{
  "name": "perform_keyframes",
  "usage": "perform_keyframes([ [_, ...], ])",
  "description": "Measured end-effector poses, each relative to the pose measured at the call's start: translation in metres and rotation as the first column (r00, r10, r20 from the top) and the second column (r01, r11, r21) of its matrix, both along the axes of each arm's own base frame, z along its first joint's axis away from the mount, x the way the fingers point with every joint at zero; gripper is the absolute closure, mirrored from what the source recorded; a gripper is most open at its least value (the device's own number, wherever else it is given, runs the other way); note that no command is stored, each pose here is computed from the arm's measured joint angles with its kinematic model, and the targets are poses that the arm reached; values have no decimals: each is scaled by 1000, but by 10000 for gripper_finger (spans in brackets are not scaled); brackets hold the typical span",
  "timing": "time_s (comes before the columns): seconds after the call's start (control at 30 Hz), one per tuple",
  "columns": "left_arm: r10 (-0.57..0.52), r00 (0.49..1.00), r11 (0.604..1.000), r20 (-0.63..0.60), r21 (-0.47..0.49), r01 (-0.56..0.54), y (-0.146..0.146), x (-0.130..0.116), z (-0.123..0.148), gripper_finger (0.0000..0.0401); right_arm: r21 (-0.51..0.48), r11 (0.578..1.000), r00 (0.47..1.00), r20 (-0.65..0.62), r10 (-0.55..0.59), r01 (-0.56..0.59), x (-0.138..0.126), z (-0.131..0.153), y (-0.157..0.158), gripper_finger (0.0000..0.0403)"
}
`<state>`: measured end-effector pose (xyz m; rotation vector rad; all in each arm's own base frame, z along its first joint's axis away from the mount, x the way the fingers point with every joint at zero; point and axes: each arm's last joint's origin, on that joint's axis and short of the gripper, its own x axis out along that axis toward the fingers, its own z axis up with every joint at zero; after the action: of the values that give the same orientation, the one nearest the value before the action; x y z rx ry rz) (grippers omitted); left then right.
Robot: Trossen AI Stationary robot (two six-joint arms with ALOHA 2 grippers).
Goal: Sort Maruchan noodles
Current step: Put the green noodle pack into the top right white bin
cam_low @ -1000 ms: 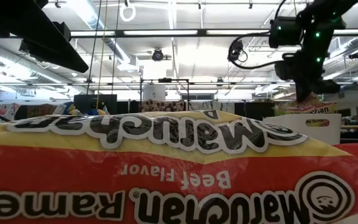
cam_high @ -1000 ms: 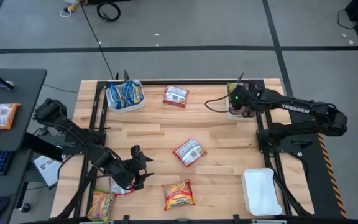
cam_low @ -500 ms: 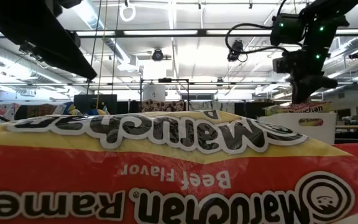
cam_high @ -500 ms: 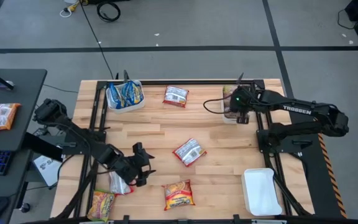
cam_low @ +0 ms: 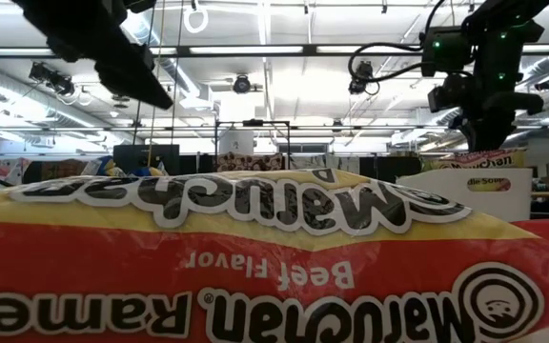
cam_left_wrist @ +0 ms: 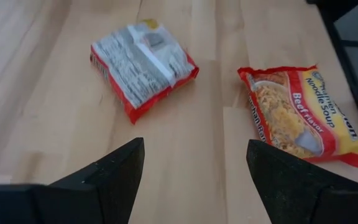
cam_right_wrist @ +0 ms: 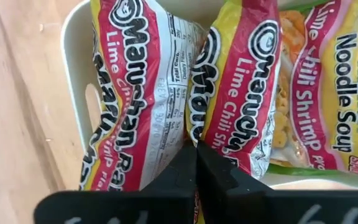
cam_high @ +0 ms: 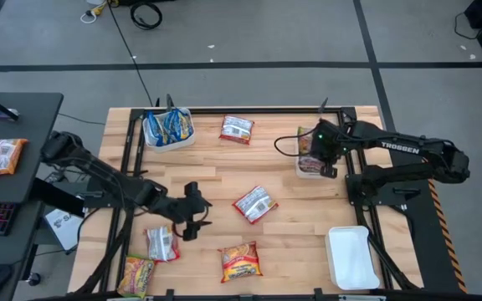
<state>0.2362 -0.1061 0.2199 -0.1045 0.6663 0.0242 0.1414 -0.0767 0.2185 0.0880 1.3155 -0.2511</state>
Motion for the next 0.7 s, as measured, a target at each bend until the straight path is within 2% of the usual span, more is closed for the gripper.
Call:
perform_keyframes([
  [0.2, -26, 998, 999, 49, 29, 24, 13, -7, 17, 113, -41, 999, 1000, -20, -11, 11, 2, 0, 3, 358],
  [0.33, -12, 998, 1000, -57, 7, 12, 16, -19, 14, 113, -69, 997, 999, -34, -31, 28, 4, 5, 7, 318],
  [0.47, -35, 980, 991, -198, -130, 10, 5, -34, 7, 113, -136, 990, 999, -14, -47, 44, 9, 25, 11, 280],
  [0.57, -90, 968, 966, -233, -257, 28, -13, -43, 8, 113, -226, 970, 995, 43, -85, 92, 15, 46, 12, 261],
  [0.7, -134, 957, 933, -258, -358, 34, -42, -60, 21, 113, -293, 940, 981, 128, -143, 175, 21, 63, 13, 253],
])
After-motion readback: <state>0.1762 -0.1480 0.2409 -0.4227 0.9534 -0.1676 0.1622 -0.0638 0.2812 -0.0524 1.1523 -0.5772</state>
